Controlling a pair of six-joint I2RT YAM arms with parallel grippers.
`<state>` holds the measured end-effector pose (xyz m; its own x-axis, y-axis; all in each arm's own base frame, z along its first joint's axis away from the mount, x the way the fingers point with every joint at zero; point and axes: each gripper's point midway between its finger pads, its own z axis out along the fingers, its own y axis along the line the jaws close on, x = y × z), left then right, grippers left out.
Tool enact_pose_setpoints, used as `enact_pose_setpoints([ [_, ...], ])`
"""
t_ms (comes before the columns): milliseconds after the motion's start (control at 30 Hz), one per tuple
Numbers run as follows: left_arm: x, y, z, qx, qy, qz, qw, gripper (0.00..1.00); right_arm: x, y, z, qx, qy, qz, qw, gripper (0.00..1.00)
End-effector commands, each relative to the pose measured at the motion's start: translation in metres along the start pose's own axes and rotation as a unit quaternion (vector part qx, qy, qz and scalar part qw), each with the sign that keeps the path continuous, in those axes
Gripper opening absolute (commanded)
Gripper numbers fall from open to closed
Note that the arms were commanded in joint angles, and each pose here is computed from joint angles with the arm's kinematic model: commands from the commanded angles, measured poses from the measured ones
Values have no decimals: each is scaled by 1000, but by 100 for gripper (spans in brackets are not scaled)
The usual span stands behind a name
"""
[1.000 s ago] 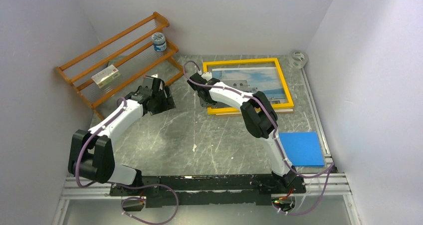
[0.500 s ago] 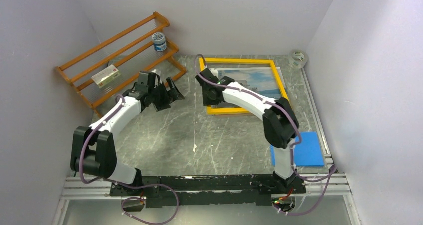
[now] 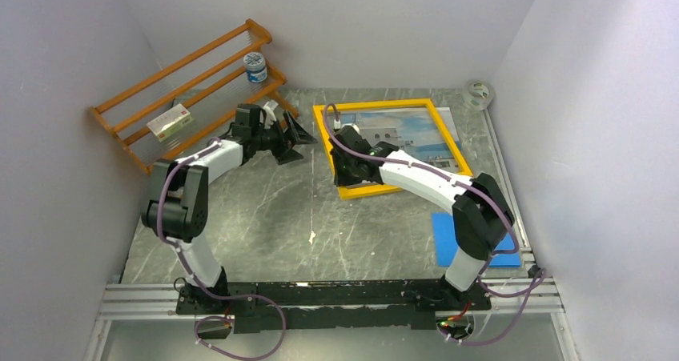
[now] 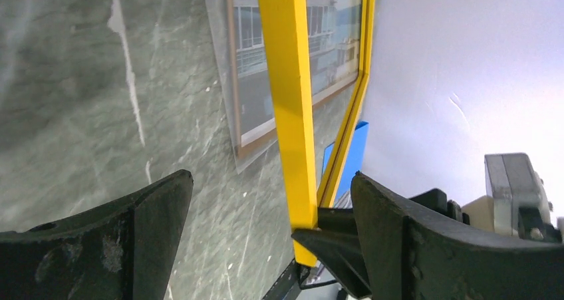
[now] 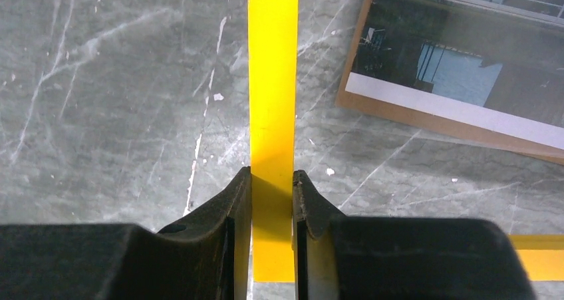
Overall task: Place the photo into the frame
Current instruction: Turn over the photo frame at the center of the board.
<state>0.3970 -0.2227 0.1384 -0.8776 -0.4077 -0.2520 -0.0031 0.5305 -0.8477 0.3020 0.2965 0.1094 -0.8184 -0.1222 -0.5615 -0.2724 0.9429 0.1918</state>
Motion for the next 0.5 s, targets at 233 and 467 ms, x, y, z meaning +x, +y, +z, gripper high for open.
enact_pose_setpoints([
  [233,2,-23,53,50,43,-27,997,86,-20,44,-34,-114,-53,-23,992,11],
  [467,0,-38,62,76,53,-24,995,64,-19,43,-42,-121,-67,-30,990,13],
])
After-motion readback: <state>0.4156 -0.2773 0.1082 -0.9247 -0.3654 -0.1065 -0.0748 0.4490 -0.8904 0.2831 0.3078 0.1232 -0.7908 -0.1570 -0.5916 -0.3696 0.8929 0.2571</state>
